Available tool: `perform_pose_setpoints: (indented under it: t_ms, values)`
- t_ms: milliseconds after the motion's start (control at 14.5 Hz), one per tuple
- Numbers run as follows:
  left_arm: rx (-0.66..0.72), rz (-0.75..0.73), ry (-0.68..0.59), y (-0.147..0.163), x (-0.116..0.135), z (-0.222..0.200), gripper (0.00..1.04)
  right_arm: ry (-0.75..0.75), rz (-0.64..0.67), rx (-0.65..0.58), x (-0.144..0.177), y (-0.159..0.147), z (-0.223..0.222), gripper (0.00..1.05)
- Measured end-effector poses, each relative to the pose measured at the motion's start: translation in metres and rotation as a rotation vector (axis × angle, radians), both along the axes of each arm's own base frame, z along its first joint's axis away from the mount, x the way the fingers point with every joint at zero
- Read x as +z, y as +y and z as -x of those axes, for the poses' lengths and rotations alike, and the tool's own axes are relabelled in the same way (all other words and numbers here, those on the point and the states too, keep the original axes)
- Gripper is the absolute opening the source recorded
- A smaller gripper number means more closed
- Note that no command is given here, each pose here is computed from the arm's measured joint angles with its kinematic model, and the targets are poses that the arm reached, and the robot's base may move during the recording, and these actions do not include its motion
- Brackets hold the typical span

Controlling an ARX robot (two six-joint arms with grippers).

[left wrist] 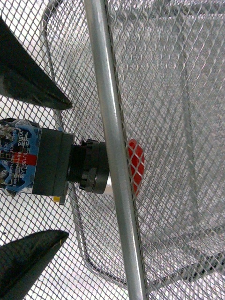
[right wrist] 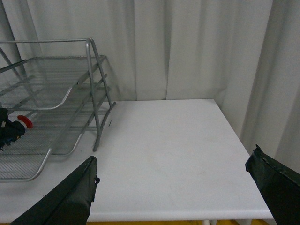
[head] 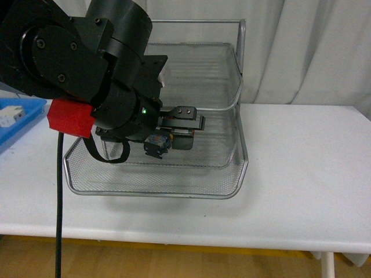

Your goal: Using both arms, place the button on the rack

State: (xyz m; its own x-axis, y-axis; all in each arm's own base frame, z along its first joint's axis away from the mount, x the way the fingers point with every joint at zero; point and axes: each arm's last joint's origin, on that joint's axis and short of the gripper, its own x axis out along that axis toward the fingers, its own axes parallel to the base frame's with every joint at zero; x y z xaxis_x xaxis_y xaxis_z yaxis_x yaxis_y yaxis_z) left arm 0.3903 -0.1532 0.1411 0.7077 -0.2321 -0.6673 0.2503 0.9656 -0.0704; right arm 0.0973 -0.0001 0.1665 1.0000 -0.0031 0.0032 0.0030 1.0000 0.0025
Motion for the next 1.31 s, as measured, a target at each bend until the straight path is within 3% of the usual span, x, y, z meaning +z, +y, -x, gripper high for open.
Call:
perform_pose_setpoints:
  t_ms: [138,345,621,691,760,898,1105,1312]
  values:
    - [-0.017,0.029,-0.052,0.003,0.022,0.022,0.99,0.0,0.0,0.0,0.0,0.0,0.0,0.98]
    - [-0.059,0.097,-0.17,0.015,0.054,0.07,0.98,0.0,0.0,0.0,0.0,0.0,0.0,0.98]
    - [0.004,0.096,-0.318,0.063,0.075,0.132,0.97,0.0,0.0,0.0,0.0,0.0,0.0,0.98]
    - [0.172,0.058,-0.579,0.084,0.079,0.156,0.83,0.0,0.0,0.0,0.0,0.0,0.0,0.98]
    - [0.23,0.052,-0.661,0.107,0.077,0.18,0.73,0.0,0.0,0.0,0.0,0.0,0.0,0.98]
    - [0.314,0.014,-0.643,0.154,0.053,0.232,0.47,0.0,0.0,0.0,0.0,0.0,0.0,0.98]
    - [0.271,0.046,-0.75,0.153,0.055,0.253,0.05,0.0,0.0,0.001,0.0,0.0,0.0,0.98]
    - [0.271,0.04,-0.732,0.153,0.041,0.263,0.02,0.0,0.0,0.001,0.0,0.0,0.0,0.98]
